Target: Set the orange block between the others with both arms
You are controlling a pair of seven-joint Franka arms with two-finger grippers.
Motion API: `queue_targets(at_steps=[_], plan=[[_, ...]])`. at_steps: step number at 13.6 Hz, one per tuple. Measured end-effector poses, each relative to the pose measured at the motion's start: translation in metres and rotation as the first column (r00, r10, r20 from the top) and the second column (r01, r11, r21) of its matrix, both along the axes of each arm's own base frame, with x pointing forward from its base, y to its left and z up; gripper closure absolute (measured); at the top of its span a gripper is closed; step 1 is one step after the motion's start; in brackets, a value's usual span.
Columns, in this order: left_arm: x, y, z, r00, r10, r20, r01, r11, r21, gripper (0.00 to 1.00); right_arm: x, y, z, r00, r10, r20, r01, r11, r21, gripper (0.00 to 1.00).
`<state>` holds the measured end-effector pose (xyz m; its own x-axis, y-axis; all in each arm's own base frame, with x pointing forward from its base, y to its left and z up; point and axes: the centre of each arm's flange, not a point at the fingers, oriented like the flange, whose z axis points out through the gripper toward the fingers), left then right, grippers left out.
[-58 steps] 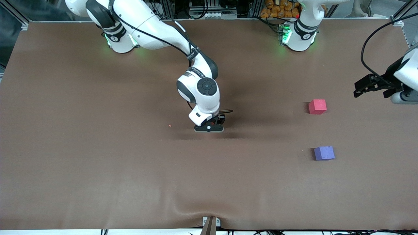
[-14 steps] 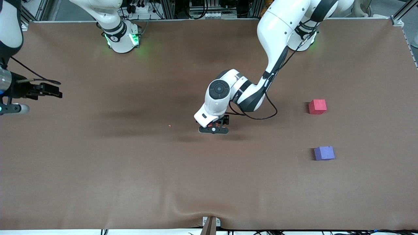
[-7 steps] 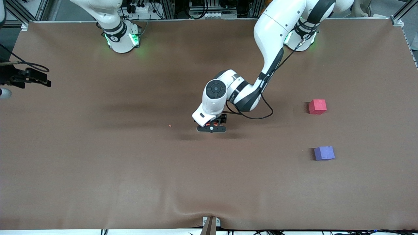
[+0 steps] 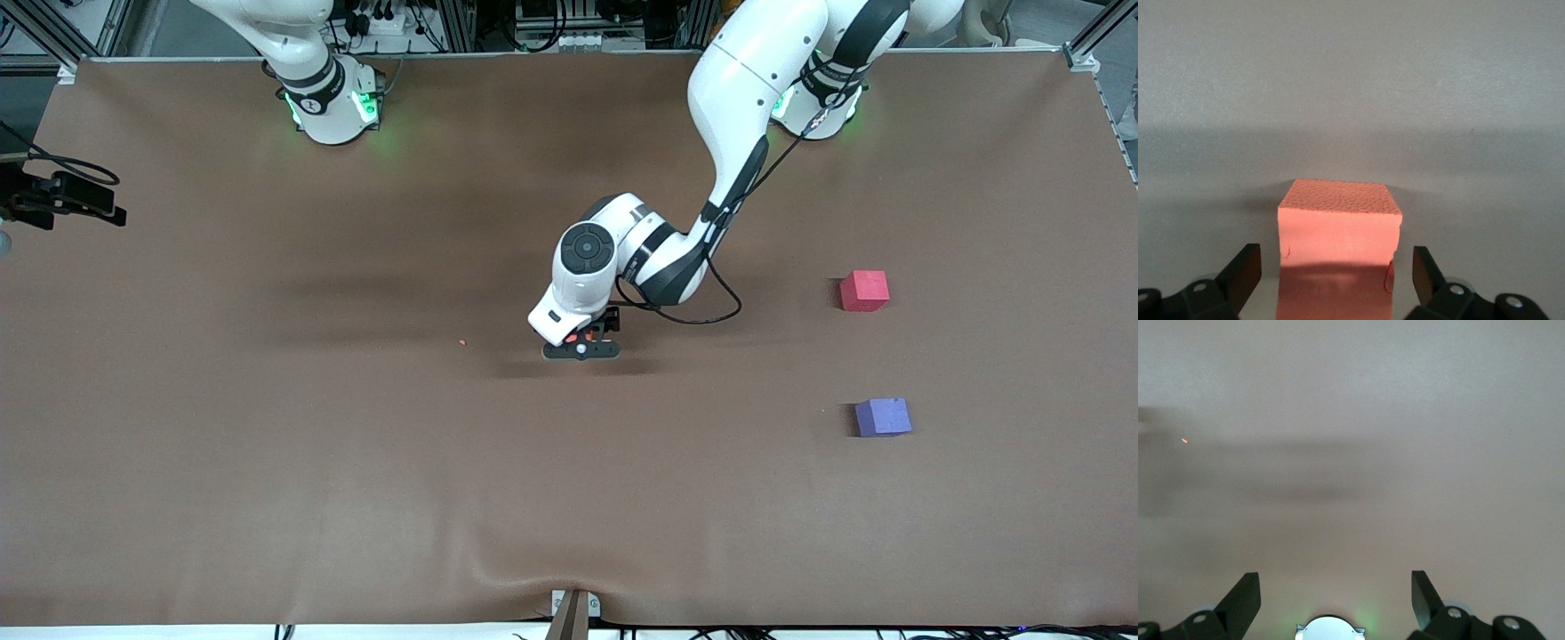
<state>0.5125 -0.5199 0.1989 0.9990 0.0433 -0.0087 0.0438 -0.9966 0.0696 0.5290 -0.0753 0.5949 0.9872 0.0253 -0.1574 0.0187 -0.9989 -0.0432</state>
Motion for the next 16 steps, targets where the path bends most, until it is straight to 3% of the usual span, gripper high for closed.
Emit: queue_targets(at_steps=[3, 6, 7, 10, 16], plan=[[-0.001, 0.001, -0.002, 1.0, 0.014, -0.004, -0.014, 1.0, 0.003, 0.08, -0.001, -0.008, 0.0, 1.0, -0.014, 0.0, 0.014, 1.0, 0.003, 0.0], [-0.001, 0.002, -0.003, 1.0, 0.014, -0.005, -0.014, 1.0, 0.005, 0.37, -0.001, -0.006, 0.0, 1.0, -0.009, 0.0, 0.009, 1.0, 0.004, 0.0], [0.0, 0.002, -0.002, 1.0, 0.015, -0.006, -0.015, 1.0, 0.006, 0.43, 0.0, -0.002, 0.0, 1.0, -0.002, 0.0, 0.002, 1.0, 0.004, 0.0], [0.012, 0.009, 0.009, 0.999, 0.032, 0.004, -0.032, 0.999, 0.01, 0.43, 0.002, 0.009, 0.0, 1.0, 0.018, 0.007, -0.018, 1.0, 0.002, 0.0], [0.077, 0.074, 0.108, 0.988, 0.133, 0.076, -0.13, 0.991, -0.041, 0.46, 0.006, 0.027, 0.001, 0.998, 0.054, 0.02, -0.053, 0.999, -0.005, 0.0]])
